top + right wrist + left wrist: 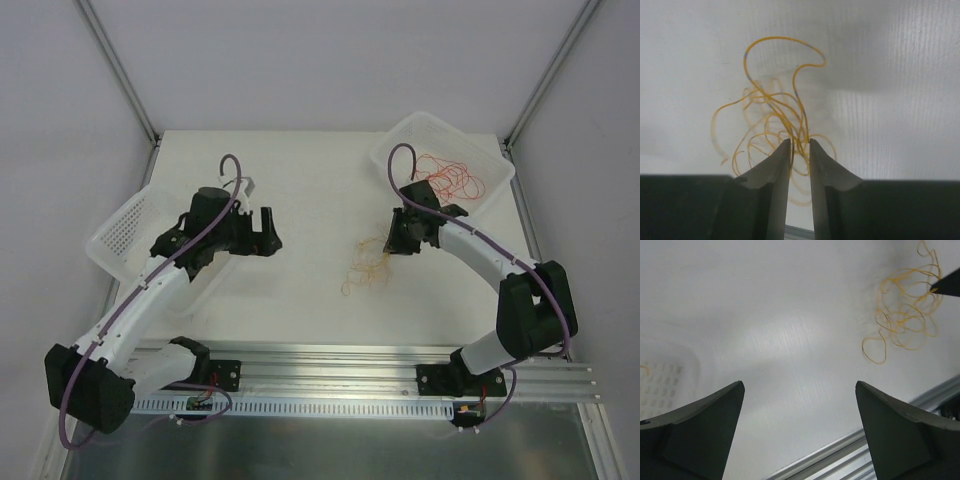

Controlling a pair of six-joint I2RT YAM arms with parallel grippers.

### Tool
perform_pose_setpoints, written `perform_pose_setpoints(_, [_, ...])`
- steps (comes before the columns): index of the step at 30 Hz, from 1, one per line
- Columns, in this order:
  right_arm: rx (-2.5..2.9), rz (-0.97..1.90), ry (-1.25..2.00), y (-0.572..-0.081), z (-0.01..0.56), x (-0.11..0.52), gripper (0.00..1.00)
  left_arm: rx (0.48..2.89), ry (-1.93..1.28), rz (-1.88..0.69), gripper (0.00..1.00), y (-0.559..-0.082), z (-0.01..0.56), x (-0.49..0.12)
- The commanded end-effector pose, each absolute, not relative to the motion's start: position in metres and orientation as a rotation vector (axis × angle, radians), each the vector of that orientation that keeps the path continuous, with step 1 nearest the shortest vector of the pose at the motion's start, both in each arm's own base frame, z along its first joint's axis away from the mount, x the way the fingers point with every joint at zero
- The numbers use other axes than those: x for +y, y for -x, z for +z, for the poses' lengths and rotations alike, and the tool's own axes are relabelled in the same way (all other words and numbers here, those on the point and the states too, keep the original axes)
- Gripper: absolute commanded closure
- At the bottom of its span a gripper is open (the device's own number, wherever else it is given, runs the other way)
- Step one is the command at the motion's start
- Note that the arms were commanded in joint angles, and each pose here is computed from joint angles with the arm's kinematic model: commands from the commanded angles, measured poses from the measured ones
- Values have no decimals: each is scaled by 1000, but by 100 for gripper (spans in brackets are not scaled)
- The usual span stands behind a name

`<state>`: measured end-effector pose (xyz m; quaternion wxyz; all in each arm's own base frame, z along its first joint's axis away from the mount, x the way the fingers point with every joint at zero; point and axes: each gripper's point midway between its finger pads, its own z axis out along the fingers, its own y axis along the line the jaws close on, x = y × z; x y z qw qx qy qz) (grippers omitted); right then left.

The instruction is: Untangle the cables

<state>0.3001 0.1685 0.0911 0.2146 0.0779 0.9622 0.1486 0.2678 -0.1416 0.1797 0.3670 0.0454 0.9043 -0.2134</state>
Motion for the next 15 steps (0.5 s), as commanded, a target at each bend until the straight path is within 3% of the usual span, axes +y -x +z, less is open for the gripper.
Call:
perform_pose_setpoints(1, [2648,365,-271,-309,83,164,74,2264,-309,-647,5,-259,194,-192])
perform_pose_setpoints(2, [2657,358,-269,-309,80,164,71,2259,-339,-654,5,-258,193,-201])
perform_pose_setpoints(6, [2653,354,-227,-303,88,161,39,2295,-465,-696,5,-251,178,-248])
perform_pose_setpoints(11, [2611,232,-77,-299,116,140,21,2260,-689,-722,7,-246,160,-304])
perform_pose_setpoints(15, [2562,176,-44,-290,137,125,15,2332,-698,-722,10,-258,135,-335])
